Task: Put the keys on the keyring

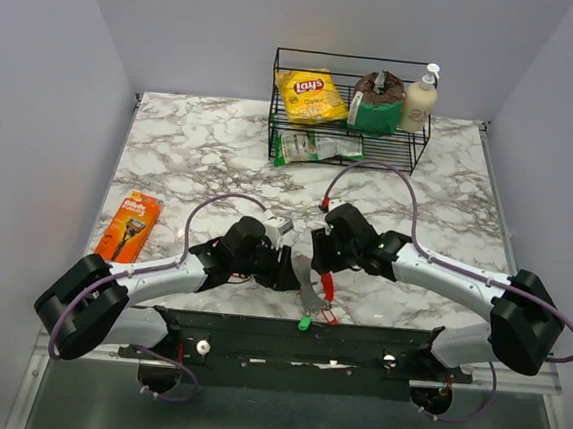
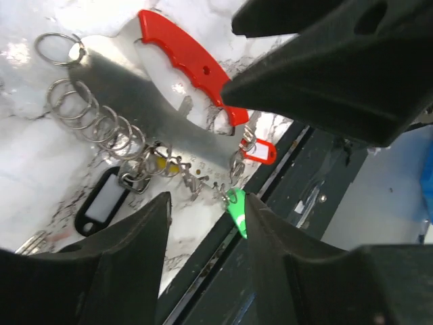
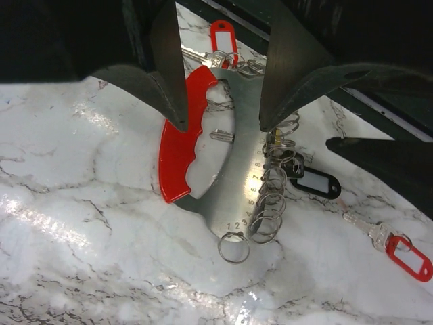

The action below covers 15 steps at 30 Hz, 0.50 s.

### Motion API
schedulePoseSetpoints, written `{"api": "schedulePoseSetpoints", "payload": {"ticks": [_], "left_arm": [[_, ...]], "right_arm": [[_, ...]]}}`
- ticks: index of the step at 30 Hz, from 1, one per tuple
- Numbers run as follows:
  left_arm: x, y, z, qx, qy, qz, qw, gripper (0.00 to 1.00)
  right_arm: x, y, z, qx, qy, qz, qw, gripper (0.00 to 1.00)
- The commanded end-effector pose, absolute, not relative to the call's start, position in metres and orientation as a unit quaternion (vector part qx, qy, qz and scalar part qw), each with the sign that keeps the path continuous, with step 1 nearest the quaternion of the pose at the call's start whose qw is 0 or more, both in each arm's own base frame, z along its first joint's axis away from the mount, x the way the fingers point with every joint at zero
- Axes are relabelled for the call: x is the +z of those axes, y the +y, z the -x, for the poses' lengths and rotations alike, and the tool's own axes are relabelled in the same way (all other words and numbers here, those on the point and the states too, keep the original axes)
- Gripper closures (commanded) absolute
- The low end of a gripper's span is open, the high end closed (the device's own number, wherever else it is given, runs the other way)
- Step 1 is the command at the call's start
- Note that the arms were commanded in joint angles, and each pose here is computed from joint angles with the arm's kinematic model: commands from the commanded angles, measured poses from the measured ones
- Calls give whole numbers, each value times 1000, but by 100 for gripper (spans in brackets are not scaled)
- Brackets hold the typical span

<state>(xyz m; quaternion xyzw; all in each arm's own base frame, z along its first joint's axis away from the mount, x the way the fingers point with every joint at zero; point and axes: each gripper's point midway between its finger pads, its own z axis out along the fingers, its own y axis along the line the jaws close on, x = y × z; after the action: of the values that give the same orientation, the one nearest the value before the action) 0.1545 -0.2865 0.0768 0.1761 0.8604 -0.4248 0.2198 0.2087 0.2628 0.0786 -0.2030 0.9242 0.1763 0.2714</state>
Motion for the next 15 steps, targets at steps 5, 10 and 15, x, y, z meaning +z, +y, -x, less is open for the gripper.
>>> {"api": "schedulePoseSetpoints", "payload": {"ticks": [5, 10, 15], "left_arm": [[65, -300, -154, -420, 866, -174, 207, 57], [49, -302, -149, -396, 879, -185, 192, 57], [38, -304, -148, -382, 885, -191, 187, 58]], "right_arm": [[92, 266, -223, 216, 915, 187, 284, 45], [91, 260, -226, 217, 916, 179, 285, 45], [90, 256, -227, 216, 917, 177, 285, 45]]}}
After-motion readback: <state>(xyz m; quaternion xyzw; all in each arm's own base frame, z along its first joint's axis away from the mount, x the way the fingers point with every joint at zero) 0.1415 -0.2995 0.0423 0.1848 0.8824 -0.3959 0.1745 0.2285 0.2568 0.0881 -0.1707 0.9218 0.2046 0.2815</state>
